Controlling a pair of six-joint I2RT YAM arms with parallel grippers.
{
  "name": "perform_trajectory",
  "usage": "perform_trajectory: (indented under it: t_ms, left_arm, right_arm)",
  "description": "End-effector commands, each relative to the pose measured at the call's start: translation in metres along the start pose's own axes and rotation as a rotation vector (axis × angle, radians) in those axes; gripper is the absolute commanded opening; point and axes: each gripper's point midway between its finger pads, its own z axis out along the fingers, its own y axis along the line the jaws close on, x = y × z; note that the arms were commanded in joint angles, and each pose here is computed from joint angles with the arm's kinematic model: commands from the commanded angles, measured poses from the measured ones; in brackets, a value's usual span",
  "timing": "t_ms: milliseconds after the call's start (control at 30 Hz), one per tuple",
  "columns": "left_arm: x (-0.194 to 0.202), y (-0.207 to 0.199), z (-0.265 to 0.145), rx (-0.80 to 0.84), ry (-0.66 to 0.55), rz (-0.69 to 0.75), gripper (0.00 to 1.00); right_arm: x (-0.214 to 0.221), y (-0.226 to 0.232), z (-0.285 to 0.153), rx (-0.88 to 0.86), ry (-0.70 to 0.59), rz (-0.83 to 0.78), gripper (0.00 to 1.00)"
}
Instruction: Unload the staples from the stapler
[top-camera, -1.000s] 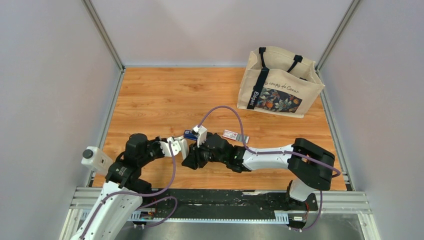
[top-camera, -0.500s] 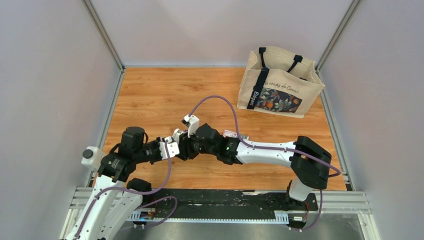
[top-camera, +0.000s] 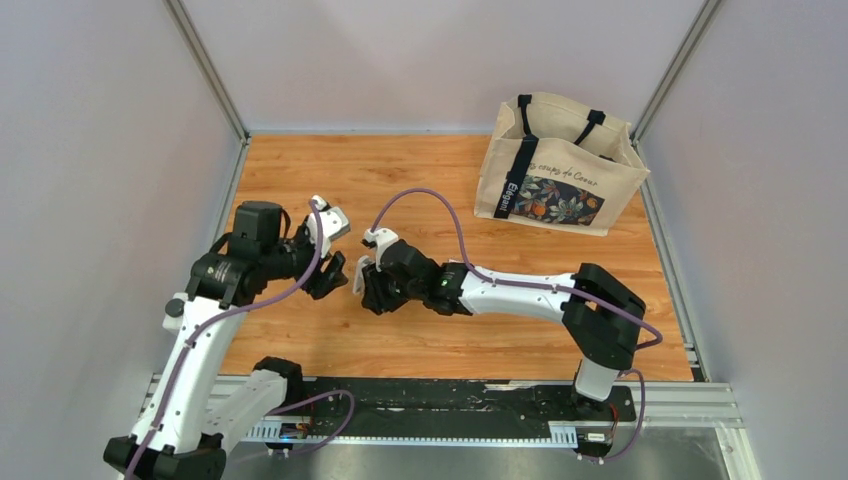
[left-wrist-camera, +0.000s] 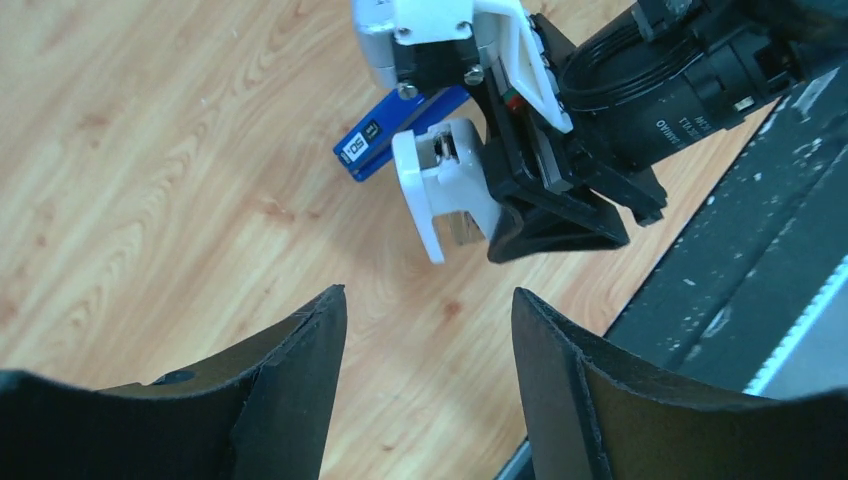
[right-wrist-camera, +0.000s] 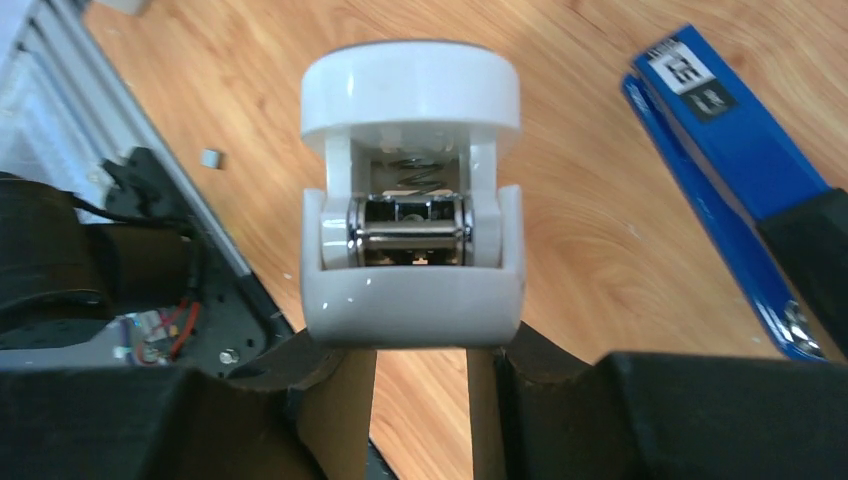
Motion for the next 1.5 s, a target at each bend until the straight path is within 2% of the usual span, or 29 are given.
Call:
perform_trajectory:
  t_ms: [0,133,200,233,267,400,467,500,633,767,1067,1133,1300,1367,1467]
  left_arm:
    - [-0.003,-0.006,-0.014,0.03,0.02,-0.202,0.7]
    - [-0.025,0.039,-0.038,-0.131,-0.1,-0.381,0.71]
    - [-0.026,0.055,-0.045,-0.194,-0.074,-0.443,0.78]
    - [-0.022,0.06,-0.046,-0.218,-0.048,-0.455,0.79]
    - [-0.011,0.065,-0.045,-0.237,0.015,-0.48,0.79]
    - [-0.003,0.069,-0.047,-0.264,0.032,-0.502,0.79]
    - [-0.005,0.069,-0.048,-0.284,-0.004,-0.494,0.8]
    - [-0.002,0.067,-0.046,-0.284,-0.004,-0.497,0.8]
    - [0.003,0.067,-0.047,-0.312,-0.012,-0.492,0.8]
    - [0.009,0.071,-0.051,-0.38,-0.023,-0.522,0.8]
    - [-0.005,0.067,-0.056,-0.37,-0.098,-0.568,0.8]
    - [-0.017,0.072,-0.064,-0.385,-0.149,-0.566,0.8]
    - [-0.038,0.091,-0.082,-0.433,-0.309,-0.682,0.81]
    - [-0.048,0.095,-0.087,-0.44,-0.374,-0.674,0.81]
    - [-0.05,0.098,-0.085,-0.432,-0.389,-0.671,0.81]
  right_arm:
    - [-0.021,-0.012,-0.004,0.031,-0.008,-0.057,0.0]
    - [-0.014,-0.01,0.011,0.042,0.102,-0.103,0.0]
    - [-0.008,-0.01,0.019,0.041,0.152,-0.118,0.0]
    - [0.009,-0.019,0.028,0.068,0.223,-0.116,0.0]
    - [-0.003,-0.011,0.031,0.06,0.214,-0.122,0.0]
    - [0.005,-0.007,0.046,0.085,0.294,-0.141,0.0]
    - [0.02,-0.011,0.054,0.112,0.368,-0.156,0.0]
    - [0.006,0.001,0.058,0.099,0.343,-0.17,0.0]
    - [0.024,-0.001,0.071,0.148,0.467,-0.182,0.0]
    - [0.031,-0.002,0.086,0.176,0.493,-0.188,0.0]
    - [0.031,0.006,0.097,0.156,0.471,-0.14,0.03]
    - [0.025,0.009,0.096,0.147,0.447,-0.142,0.04]
    - [0.019,0.008,0.094,0.174,0.46,-0.158,0.0]
    - [0.023,0.004,0.096,0.184,0.481,-0.162,0.03]
    - [0.035,0.0,0.1,0.191,0.512,-0.154,0.11]
